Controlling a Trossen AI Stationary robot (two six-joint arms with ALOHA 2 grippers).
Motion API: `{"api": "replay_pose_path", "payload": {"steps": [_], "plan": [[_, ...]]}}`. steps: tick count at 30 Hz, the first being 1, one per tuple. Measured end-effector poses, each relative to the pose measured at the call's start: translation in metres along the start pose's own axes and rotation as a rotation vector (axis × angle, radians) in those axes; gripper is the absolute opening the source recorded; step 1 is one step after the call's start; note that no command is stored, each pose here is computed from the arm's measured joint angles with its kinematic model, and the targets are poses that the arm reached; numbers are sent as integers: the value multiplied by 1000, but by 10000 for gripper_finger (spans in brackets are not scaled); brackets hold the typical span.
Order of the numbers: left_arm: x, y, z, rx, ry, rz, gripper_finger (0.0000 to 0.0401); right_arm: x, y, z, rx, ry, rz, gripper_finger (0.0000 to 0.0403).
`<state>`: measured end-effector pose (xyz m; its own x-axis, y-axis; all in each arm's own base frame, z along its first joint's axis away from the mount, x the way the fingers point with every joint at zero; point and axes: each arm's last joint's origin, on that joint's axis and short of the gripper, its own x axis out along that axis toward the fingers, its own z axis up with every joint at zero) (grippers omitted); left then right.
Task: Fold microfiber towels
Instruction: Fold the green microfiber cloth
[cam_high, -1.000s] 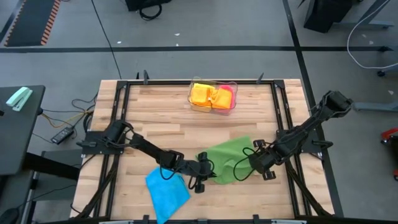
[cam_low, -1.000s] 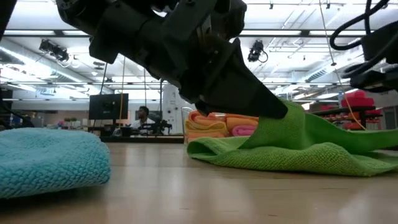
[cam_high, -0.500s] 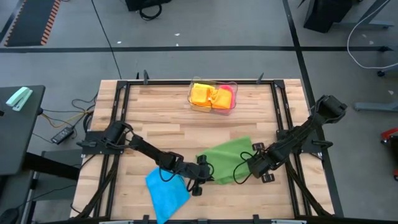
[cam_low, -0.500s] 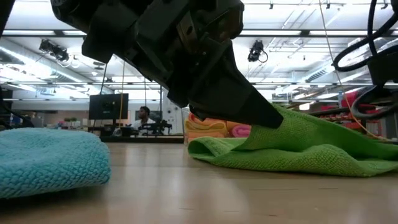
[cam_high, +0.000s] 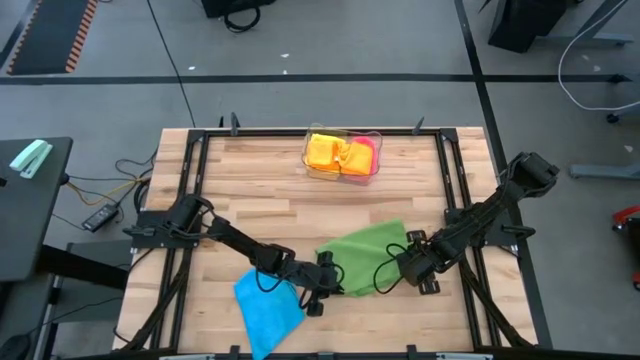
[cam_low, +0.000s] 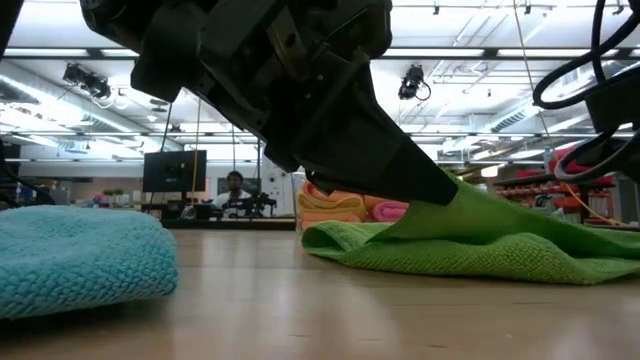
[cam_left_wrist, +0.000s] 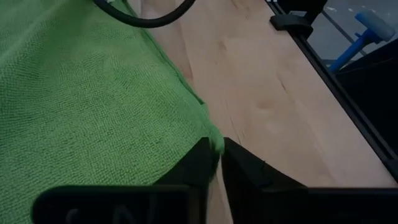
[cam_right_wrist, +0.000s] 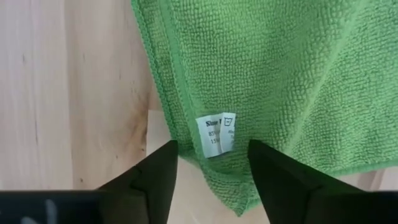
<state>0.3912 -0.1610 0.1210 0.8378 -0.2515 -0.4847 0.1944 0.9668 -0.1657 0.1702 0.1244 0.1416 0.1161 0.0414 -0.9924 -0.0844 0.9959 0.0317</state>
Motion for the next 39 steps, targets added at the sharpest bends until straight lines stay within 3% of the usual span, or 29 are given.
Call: {"api": "replay_pose_path", "payload": {"steps": [8,15,23,30,35,39], "plan": [[-2,3,4,51,-5,7,119,-8,1,2,6,39,-7,226],[-20,4,24,61,1,16,151,-22,5,10,6,37,-5,227],[-21,35,21,18,101,100,180,-43,10,13,42,94,-37,227],[-18,65,11,-77,184,184,176,-46,23,25,-65,-176,-142,225],[-12,72,-3,-140,240,220,162,-28,28,30,-127,-344,-78,225],[-11,66,-4,-164,241,216,151,-12,23,24,-176,-371,-75,225]]}}
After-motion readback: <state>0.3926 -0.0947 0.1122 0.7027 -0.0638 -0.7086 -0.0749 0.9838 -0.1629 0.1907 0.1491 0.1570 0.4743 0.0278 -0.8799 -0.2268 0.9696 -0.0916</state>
